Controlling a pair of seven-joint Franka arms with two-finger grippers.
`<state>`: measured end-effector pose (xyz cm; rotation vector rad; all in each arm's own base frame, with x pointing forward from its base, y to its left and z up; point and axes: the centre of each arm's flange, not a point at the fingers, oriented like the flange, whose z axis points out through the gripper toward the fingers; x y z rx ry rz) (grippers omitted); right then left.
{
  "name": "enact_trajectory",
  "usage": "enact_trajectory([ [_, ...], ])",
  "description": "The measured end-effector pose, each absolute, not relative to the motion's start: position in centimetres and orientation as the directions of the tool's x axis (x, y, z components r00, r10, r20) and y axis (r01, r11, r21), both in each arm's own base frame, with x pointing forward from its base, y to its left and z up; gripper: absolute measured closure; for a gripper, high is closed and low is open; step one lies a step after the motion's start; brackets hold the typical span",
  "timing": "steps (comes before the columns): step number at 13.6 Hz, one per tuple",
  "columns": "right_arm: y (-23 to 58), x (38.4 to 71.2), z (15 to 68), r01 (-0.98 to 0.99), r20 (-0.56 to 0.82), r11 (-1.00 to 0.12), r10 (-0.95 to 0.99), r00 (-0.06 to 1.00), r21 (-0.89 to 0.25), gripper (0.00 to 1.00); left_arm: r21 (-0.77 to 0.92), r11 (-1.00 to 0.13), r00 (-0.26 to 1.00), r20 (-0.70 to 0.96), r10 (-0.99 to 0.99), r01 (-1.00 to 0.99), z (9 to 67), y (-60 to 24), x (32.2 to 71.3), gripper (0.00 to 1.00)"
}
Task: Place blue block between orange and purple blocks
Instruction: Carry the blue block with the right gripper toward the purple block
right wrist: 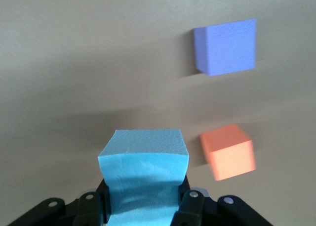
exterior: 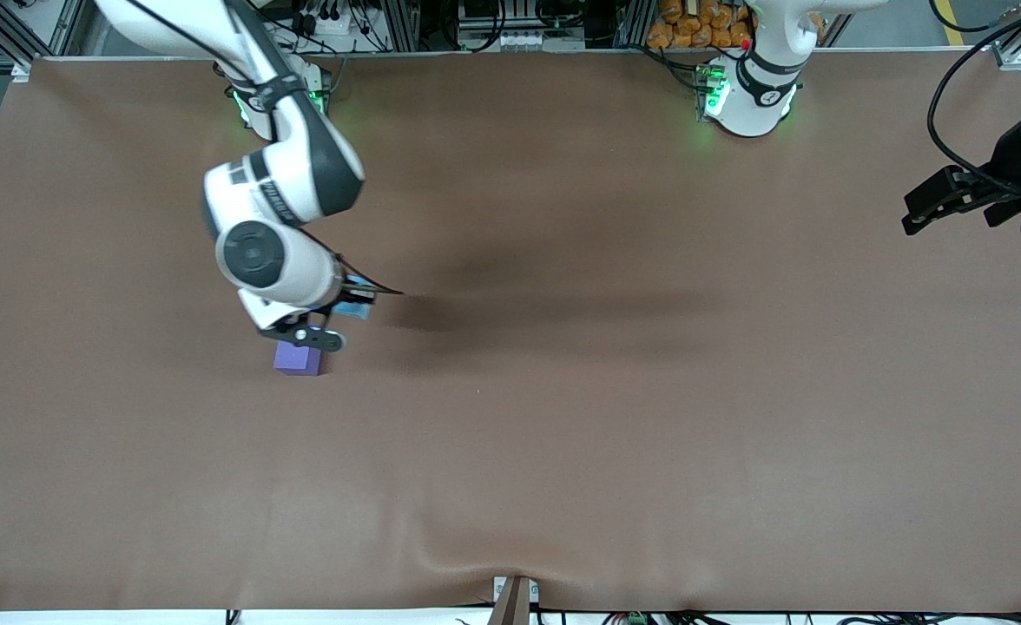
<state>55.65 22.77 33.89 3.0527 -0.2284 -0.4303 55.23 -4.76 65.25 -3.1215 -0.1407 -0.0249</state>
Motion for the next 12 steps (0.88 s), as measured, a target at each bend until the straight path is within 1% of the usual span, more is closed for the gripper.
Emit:
enact_trajectory([
  [2, 19.6, 55.2, 31.9, -0.067, -0.305, -0.997, -0.079, 0.949, 0.05, 0.48, -0.015, -0.996, 0.996, 0.021, 0.084, 0.085, 65.3, -5.1, 55.3, 0.0],
  [4, 16.9, 55.0, 29.8, -0.031, -0.307, -0.999, -0.038, 0.951, 0.027, 0.48, -0.014, -0.997, 0.996, 0.026, 0.082, 0.082, 65.3, -5.2, 55.3, 0.0],
  [8, 13.6, 54.1, 26.4, -0.002, -0.288, -1.0, -0.002, 0.958, 0.0, 0.48, -0.015, -0.997, 0.997, 0.02, 0.081, 0.081, 65.0, -5.2, 55.4, 0.0],
  [12, 12.6, 53.4, 24.6, -0.005, -0.247, -1.0, -0.003, 0.969, -0.008, 0.48, -0.016, -0.996, 0.997, 0.016, 0.082, 0.082, 64.4, -5.2, 55.8, 0.0],
])
